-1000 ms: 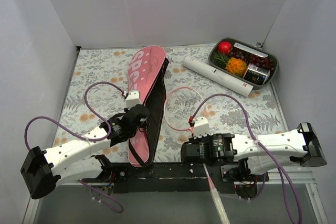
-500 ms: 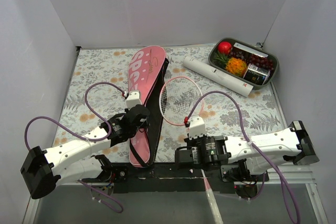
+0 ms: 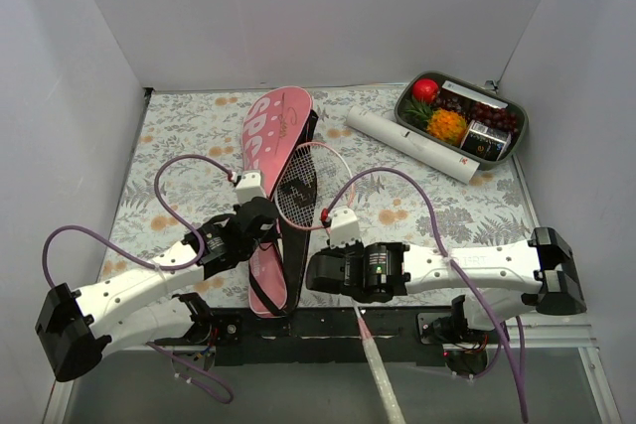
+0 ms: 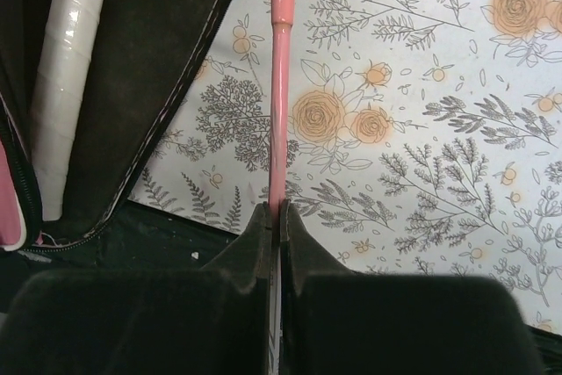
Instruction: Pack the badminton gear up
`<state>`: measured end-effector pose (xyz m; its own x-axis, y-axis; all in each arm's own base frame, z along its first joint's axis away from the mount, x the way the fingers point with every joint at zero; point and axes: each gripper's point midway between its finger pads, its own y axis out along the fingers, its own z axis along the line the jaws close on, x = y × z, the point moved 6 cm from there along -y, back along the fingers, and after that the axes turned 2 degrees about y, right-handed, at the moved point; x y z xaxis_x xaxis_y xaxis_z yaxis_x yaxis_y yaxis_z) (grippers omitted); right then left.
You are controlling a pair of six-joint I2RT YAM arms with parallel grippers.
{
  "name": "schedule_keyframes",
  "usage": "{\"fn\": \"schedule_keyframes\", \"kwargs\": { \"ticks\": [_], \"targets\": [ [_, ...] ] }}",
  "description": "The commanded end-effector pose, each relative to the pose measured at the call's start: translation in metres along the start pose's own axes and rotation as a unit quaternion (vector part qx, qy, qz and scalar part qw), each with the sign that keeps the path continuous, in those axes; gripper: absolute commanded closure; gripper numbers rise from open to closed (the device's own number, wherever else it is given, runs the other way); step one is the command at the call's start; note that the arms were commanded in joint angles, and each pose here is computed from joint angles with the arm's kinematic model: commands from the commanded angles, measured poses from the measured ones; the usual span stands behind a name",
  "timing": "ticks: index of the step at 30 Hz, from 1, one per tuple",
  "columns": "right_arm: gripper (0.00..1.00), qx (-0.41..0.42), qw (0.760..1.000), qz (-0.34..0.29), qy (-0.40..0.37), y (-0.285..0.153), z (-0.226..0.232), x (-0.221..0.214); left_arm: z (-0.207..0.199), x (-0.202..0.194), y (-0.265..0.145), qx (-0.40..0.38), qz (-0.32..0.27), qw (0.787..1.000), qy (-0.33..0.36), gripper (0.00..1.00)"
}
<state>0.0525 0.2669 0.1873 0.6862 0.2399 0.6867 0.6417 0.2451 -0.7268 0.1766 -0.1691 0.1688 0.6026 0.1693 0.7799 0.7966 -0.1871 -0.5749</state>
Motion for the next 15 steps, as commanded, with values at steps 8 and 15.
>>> {"fn": "schedule_keyframes", "kwargs": {
  "ticks": [8,15],
  "targets": [
    [0.99,0.073,0.996,-0.05,0.009,0.035,0.019,0.023,-0.016,0.022,-0.008,-0.035,-0.026,0.999,-0.018,1.0],
    [0.99,0.088,0.994,-0.065,0.003,0.073,0.033,0.057,-0.016,0.017,-0.009,-0.046,-0.014,0.999,-0.016,1.0]
  ]
}}
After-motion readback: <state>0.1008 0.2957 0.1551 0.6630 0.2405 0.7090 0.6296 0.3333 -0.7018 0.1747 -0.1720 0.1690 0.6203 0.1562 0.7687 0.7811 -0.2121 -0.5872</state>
